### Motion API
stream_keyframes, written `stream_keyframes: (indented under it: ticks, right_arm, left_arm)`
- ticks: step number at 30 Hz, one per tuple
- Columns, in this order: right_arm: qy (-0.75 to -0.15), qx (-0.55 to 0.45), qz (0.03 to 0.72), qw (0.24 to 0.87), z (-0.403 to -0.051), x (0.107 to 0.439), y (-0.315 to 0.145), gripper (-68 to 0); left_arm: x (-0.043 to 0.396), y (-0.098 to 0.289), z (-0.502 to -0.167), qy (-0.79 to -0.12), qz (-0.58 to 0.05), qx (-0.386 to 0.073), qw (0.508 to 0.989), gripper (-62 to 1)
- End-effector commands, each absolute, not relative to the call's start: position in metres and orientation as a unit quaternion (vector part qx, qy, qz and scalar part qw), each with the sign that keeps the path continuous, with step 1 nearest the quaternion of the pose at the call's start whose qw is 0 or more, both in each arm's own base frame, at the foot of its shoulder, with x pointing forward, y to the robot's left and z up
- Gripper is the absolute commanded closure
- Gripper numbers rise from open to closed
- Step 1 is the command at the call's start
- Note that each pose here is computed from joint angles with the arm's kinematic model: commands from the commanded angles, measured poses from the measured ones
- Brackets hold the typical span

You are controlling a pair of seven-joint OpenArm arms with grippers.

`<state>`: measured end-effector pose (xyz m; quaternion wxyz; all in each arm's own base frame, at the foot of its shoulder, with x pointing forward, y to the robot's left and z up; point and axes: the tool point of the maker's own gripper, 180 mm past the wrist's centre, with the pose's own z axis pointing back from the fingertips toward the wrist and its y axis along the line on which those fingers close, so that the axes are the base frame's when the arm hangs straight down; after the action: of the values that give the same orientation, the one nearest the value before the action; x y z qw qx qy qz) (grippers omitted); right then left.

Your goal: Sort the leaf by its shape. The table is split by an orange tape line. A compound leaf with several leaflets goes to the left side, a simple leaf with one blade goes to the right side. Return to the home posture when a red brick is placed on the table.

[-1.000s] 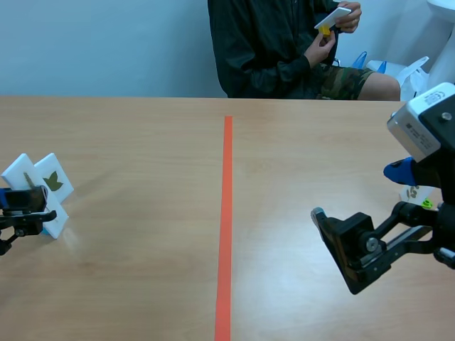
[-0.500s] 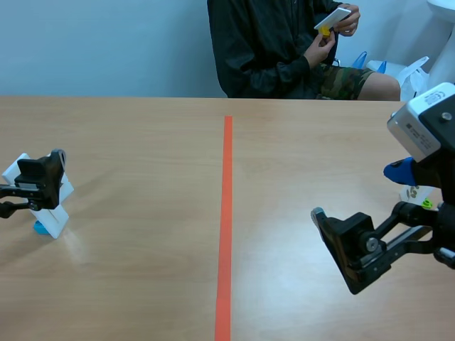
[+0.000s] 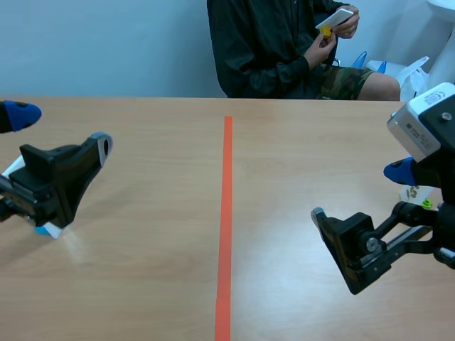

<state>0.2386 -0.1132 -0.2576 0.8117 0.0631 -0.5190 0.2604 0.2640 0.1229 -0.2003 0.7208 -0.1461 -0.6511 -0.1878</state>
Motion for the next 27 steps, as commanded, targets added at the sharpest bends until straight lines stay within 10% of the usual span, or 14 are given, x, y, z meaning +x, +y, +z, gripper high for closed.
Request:
stream_keyframes:
  ticks: [1,14,27]
  right_arm:
    - [-0.532,0.06,0.257,0.805,-0.25,0.244,-0.115,-67.9]
    - [-0.519,0.073,0.245,0.816,-0.255,0.241,-0.114,-67.9]
    - [-0.52,0.064,0.255,0.813,-0.255,0.241,-0.115,-67.9]
  left_arm:
    - [0.256,0.118,-0.208,-0.637,-0.19,-0.161,0.729,-62.3]
    - [0.215,0.053,-0.243,-0.56,-0.217,-0.253,0.759,-62.3]
    - [0.223,0.062,-0.247,-0.568,-0.193,-0.216,0.77,-62.3]
